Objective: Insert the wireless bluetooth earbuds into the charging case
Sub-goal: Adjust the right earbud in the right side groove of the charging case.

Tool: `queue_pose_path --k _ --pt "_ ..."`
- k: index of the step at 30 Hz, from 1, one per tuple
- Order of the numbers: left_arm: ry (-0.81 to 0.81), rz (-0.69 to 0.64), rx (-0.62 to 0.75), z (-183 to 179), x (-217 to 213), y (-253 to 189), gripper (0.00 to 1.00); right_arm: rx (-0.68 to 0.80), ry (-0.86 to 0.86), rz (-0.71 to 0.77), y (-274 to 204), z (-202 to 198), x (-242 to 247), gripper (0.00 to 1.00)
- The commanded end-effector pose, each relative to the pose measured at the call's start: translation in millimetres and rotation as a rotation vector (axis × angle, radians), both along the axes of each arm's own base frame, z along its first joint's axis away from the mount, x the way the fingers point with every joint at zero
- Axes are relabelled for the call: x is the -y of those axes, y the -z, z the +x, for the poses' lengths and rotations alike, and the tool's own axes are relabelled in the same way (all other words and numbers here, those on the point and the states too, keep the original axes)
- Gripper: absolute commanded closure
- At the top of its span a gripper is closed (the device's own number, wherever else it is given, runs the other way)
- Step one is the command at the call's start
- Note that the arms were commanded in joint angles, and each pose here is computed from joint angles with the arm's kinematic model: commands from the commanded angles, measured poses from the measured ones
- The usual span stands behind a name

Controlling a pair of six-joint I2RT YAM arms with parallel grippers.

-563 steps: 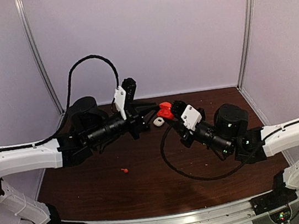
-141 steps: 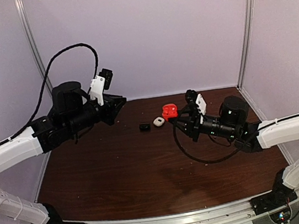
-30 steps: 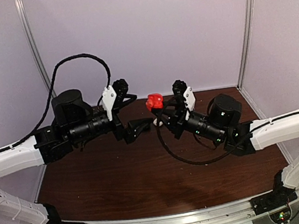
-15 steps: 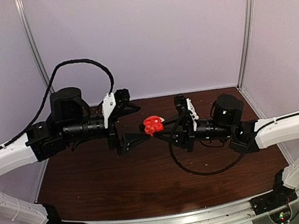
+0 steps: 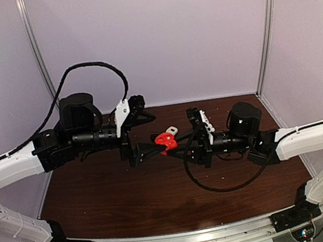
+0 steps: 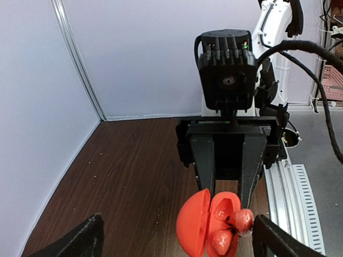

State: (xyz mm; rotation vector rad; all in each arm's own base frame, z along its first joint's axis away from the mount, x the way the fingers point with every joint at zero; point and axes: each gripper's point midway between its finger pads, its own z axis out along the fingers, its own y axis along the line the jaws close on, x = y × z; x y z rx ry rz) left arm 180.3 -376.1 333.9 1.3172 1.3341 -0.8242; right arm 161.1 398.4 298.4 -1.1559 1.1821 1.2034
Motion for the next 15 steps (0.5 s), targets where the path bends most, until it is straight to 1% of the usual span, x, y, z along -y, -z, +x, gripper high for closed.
queue_pose_path --k 1,9,15 --pt "-0.028 -0.042 0.004 9 4 -16 0.02 0.015 -0.015 0.024 -12 -1 0 1.00" --pt "-0.082 -0.038 -0.011 20 5 -13 0.02 0.019 -0.017 0.036 -16 -1 0 1.00" --pt "-0.094 -0.038 -0.025 23 8 -9 0.05 0.019 -0.039 0.034 -16 -3 -2 1.00"
